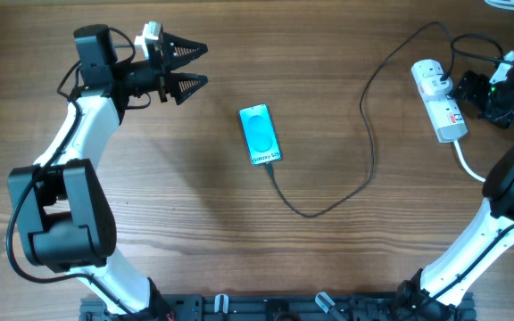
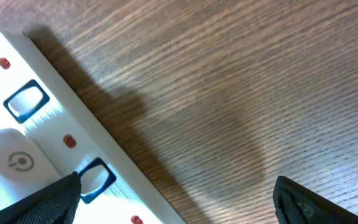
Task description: Plug charger to phone and switch on socket
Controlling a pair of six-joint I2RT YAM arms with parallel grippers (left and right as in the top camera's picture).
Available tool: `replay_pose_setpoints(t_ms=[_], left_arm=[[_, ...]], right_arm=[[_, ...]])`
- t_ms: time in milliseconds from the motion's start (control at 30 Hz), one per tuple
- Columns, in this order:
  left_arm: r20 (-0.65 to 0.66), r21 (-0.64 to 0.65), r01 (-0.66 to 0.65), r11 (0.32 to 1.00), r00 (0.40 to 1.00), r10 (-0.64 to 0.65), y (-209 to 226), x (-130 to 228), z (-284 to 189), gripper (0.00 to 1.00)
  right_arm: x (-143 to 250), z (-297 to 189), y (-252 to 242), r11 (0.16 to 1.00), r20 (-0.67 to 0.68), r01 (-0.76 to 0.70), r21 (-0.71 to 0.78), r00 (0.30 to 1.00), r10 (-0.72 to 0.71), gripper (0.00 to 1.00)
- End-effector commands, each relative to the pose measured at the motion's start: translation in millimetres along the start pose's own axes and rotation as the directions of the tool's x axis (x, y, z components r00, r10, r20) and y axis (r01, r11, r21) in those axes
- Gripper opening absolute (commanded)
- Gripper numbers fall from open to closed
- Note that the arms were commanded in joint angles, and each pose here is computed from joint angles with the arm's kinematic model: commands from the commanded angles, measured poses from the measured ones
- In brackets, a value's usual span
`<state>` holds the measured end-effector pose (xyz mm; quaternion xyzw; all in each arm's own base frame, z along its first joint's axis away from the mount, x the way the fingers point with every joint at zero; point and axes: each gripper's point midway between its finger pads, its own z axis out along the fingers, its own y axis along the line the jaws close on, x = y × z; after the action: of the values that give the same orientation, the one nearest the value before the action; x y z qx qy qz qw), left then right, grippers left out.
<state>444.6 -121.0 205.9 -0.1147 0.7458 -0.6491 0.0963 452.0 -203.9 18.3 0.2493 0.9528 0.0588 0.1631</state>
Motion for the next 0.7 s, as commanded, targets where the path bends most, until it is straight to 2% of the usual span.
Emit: replay_pose_setpoints(t_ms=[0,667], left_arm=[[0.007,0.004,-0.040,0.999,0.999,0.040,-6.6,-0.1,-2.9,1.00],[0.007,0.004,-0.039,0.999,0.999,0.039,-6.6,-0.1,-2.9,1.00]], right_arm=[[6.2,-1.2,10.1,0.999,-0.017,0.003,-0.039,1.000,-0.003,1.00],[8.0,4.3,4.7,0.999,-0.026,-0.032,-0.012,0.999,0.032,1.00]])
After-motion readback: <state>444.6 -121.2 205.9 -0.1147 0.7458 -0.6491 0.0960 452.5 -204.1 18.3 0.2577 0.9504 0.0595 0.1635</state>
